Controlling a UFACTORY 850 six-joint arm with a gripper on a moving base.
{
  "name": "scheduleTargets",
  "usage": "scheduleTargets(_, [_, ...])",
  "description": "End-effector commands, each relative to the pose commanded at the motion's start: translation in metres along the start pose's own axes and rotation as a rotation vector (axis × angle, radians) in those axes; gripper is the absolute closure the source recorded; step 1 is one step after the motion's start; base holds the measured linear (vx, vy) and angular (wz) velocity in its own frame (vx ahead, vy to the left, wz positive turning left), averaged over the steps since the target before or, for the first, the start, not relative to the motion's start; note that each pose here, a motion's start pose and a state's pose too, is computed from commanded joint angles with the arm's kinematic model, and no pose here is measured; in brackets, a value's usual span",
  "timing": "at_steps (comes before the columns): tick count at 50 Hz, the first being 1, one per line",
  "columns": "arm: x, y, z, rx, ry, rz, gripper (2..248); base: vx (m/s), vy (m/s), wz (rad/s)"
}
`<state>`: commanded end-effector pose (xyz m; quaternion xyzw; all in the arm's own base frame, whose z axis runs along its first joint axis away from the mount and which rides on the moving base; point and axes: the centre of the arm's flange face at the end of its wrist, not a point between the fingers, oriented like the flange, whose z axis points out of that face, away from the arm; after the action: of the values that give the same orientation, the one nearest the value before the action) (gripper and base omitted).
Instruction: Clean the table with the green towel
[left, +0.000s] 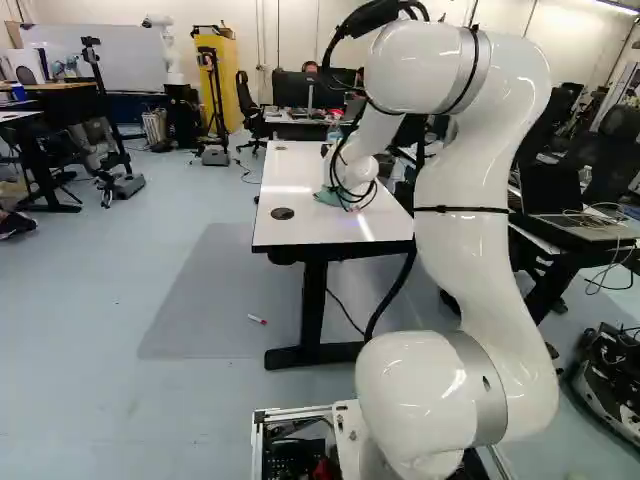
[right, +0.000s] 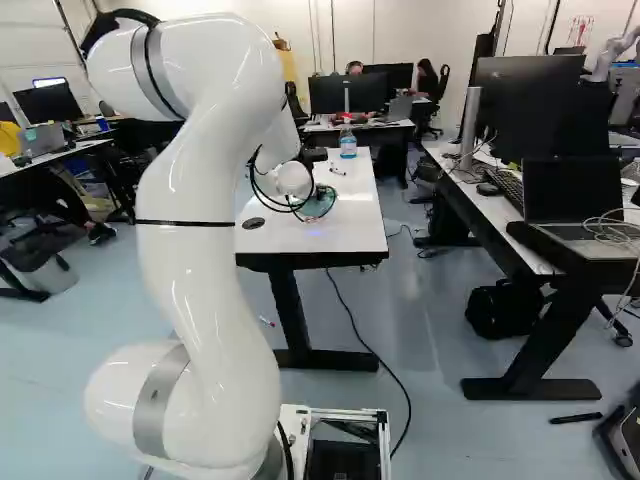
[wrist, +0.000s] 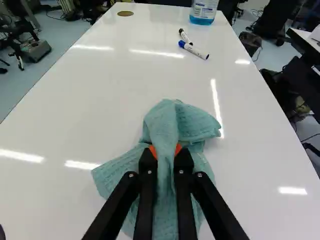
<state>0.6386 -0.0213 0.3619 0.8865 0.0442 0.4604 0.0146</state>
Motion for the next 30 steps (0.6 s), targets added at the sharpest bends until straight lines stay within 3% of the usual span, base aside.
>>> scheduleTargets(30, [0.015,-0.044,0.021,0.056,0.023,-0.041,206,0.000,0.000,0.000])
